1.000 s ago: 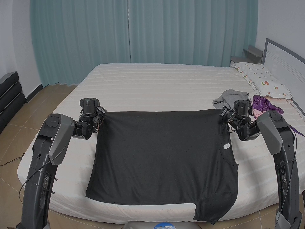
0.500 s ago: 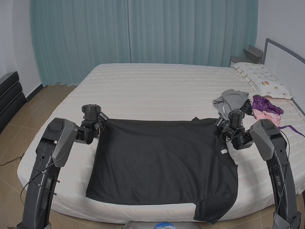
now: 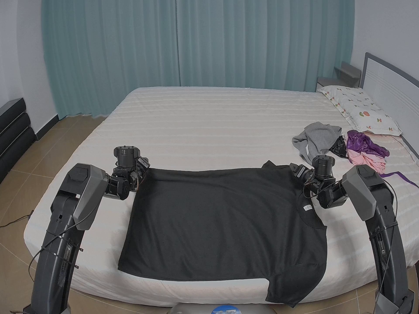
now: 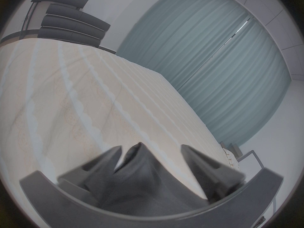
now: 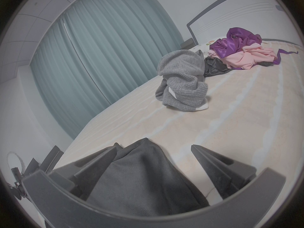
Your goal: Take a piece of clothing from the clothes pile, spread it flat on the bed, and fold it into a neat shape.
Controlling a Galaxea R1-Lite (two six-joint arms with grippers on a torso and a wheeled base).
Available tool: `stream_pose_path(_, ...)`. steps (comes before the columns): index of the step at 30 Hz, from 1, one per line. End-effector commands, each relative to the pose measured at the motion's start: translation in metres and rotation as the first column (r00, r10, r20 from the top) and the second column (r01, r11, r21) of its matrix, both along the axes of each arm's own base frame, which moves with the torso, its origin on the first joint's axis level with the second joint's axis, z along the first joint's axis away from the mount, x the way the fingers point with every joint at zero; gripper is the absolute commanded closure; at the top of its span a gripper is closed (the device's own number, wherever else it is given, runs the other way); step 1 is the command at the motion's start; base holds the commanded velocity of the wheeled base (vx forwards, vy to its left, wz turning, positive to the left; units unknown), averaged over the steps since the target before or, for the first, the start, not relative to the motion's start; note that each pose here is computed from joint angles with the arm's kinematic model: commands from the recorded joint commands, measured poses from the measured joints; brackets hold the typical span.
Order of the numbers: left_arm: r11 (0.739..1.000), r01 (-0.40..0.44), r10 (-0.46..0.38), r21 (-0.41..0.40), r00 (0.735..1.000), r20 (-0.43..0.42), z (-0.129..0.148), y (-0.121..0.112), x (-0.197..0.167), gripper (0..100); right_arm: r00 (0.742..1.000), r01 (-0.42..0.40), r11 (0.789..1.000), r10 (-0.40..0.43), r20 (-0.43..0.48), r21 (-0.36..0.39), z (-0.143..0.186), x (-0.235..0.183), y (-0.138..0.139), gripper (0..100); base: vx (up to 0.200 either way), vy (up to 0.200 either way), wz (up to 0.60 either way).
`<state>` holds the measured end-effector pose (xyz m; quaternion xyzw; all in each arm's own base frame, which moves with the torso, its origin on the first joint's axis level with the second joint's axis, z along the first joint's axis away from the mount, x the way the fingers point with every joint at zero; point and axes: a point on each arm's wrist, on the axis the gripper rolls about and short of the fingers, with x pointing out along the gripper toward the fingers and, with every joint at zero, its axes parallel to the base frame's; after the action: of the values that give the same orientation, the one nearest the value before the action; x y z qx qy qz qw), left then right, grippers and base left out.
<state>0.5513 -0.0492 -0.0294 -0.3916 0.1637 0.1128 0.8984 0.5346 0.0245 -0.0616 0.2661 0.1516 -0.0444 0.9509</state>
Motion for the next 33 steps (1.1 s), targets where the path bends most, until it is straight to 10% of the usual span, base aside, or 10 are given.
stream_pose_path(1, 1.000, -0.004, 0.004, -0.002, 1.000, 0.007, 0.004, 0.001, 0.000, 0, 1.000, 0.010, 1.000, -0.010, 0.006, 0.008, 0.027, -0.008, -0.005, 0, 0.000, 0.000, 0.00)
stream_pose_path(18, 0.989, -0.094, 0.085, -0.111, 0.993, -0.086, 0.087, 0.023, -0.069, 0, 0.996, -0.074, 0.991, 0.078, -0.031, 0.109, 0.123, -0.171, -0.012, 0, 0.000, 0.000, 0.00)
stream_pose_path(33, 0.978, 0.094, -0.152, -0.188, 0.934, -0.324, 0.104, 0.001, -0.218, 0, 0.969, -0.087, 0.985, 0.118, -0.215, 0.147, 0.119, -0.294, -0.014, 0, 0.000, 0.000, 0.00)
